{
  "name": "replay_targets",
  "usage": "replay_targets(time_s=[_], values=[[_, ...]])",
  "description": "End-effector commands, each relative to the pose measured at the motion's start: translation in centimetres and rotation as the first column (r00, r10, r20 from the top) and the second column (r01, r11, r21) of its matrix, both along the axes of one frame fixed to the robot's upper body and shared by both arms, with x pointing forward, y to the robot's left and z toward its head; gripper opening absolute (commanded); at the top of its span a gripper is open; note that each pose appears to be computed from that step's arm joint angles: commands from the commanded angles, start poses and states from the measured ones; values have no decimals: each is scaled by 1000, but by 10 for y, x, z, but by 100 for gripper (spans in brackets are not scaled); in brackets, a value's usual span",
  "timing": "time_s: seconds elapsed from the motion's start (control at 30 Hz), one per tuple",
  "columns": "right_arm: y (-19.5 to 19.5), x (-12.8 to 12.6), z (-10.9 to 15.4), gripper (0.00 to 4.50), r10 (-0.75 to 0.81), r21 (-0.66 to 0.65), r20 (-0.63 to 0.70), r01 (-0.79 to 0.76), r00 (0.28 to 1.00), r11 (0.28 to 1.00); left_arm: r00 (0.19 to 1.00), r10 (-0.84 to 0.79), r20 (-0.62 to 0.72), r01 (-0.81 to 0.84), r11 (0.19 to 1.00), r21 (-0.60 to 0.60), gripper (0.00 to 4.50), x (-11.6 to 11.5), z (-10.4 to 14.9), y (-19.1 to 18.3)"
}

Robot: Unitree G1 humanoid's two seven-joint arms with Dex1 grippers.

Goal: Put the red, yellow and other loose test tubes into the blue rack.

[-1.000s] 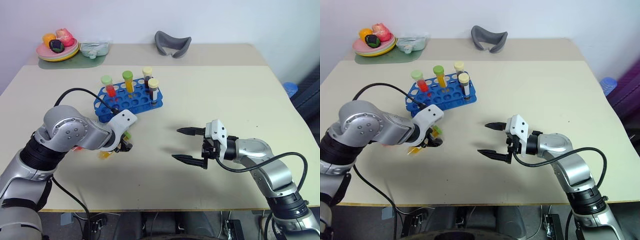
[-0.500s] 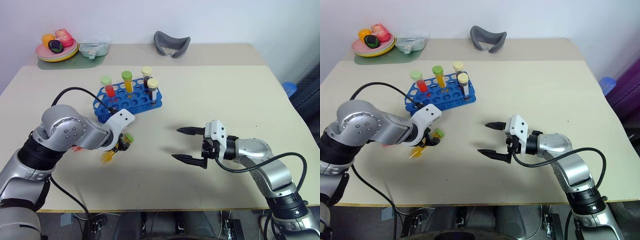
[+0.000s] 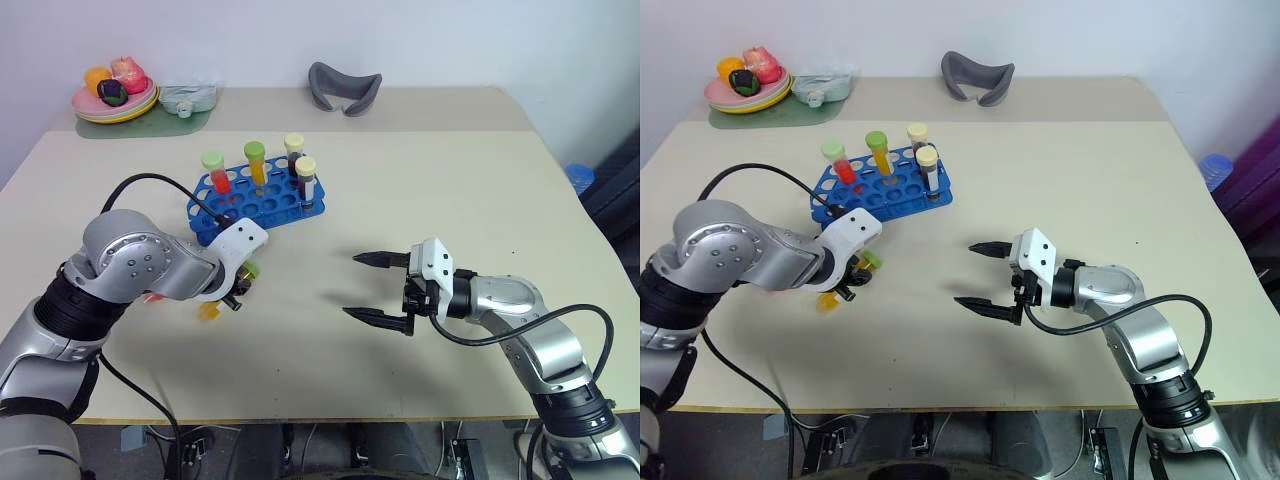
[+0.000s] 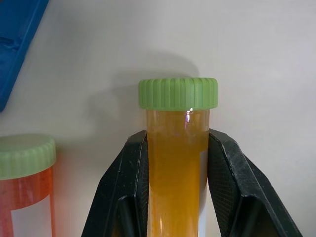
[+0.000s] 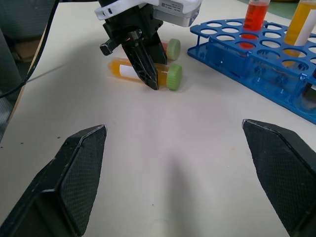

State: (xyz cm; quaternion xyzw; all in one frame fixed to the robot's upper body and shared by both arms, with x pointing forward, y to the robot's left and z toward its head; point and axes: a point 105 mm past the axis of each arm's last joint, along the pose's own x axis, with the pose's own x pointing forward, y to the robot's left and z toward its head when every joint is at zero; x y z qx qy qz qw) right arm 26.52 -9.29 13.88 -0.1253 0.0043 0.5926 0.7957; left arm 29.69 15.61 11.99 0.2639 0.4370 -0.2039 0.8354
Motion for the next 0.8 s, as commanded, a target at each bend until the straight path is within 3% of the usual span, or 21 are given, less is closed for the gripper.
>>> replay_targets(time_s=[0.03, 0.17, 0.27, 0.33, 0.43, 0.57, 0.63, 0.8], values=[[5, -1, 9, 450, 24, 17, 41, -24, 999, 1000, 993, 27, 113, -27, 1000, 7, 141, 11, 25, 6], [5, 0, 10, 450, 20, 19, 44, -20, 999, 1000, 945, 21, 326, 2, 998, -70, 141, 25, 73, -3], [4, 1, 12, 450, 16, 23, 47, -17, 999, 1000, 843, 108, 526, 7, 977, -211, 141, 37, 109, -3], [5, 3, 15, 450, 9, 35, 55, -11, 998, 999, 735, 135, 664, 86, 953, -289, 141, 38, 135, -7], [6, 9, 21, 450, -16, 68, 70, 12, 997, 998, 533, 191, 824, 145, 939, -311, 141, 41, 158, -6], [7, 24, 33, 450, -92, 138, 95, 79, 991, 987, 338, 401, 851, 192, 856, -480, 141, 48, 160, -8], [8, 28, 39, 450, -118, 170, 103, 100, 988, 980, 236, 410, 881, 230, 858, -460, 141, 47, 157, -16], [7, 30, 43, 450, -150, 202, 99, 128, 984, 971, 162, 424, 891, 249, 856, -452, 141, 55, 133, -29]])
